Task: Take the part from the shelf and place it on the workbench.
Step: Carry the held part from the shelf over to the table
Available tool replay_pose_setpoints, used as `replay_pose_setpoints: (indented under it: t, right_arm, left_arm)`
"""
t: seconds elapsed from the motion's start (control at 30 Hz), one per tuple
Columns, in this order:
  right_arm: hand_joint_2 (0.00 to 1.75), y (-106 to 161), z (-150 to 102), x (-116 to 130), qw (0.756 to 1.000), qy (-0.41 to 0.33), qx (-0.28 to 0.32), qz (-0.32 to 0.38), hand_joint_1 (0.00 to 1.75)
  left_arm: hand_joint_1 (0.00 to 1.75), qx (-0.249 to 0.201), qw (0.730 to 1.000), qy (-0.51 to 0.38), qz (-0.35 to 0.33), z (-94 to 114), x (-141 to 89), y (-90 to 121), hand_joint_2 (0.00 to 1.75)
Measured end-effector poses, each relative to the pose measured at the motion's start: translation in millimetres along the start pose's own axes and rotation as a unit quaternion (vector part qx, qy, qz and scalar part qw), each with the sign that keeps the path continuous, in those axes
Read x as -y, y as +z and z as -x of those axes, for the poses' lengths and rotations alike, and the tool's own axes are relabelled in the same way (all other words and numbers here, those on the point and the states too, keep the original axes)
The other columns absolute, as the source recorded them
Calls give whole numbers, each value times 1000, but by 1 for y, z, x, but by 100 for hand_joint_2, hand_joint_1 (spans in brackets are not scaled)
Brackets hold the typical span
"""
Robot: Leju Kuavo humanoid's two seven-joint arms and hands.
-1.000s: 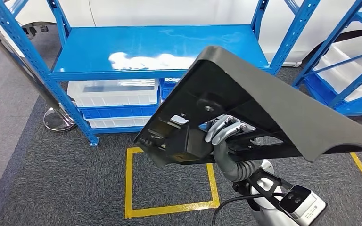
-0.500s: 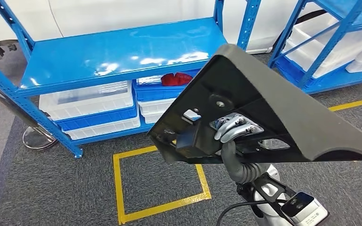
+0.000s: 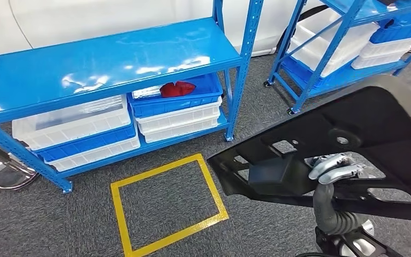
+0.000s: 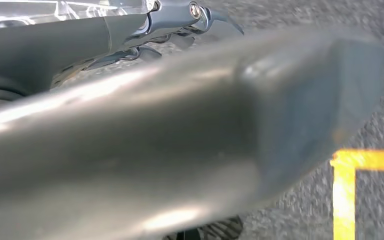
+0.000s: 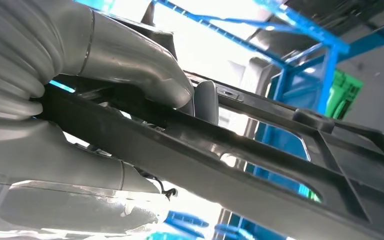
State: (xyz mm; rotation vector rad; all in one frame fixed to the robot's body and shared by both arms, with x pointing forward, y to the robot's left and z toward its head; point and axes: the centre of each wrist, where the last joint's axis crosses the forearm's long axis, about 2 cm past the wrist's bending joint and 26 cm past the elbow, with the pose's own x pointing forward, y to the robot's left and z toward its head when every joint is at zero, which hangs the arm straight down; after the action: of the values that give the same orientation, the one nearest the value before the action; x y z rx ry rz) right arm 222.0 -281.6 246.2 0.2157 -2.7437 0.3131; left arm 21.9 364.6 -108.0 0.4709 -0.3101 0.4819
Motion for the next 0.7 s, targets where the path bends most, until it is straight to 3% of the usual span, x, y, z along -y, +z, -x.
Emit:
replay_pose_setpoints:
  t: [0.37,0.7]
  right_arm:
    - [175,19,-23,18,999,20,-23,-11,175]
    - [175,19,-36,10,1000,3,-13,0,175]
  left_arm:
    - [0,4,999,23,27,0,10,3,0]
    - [0,10,999,29,24,2,2,1,0]
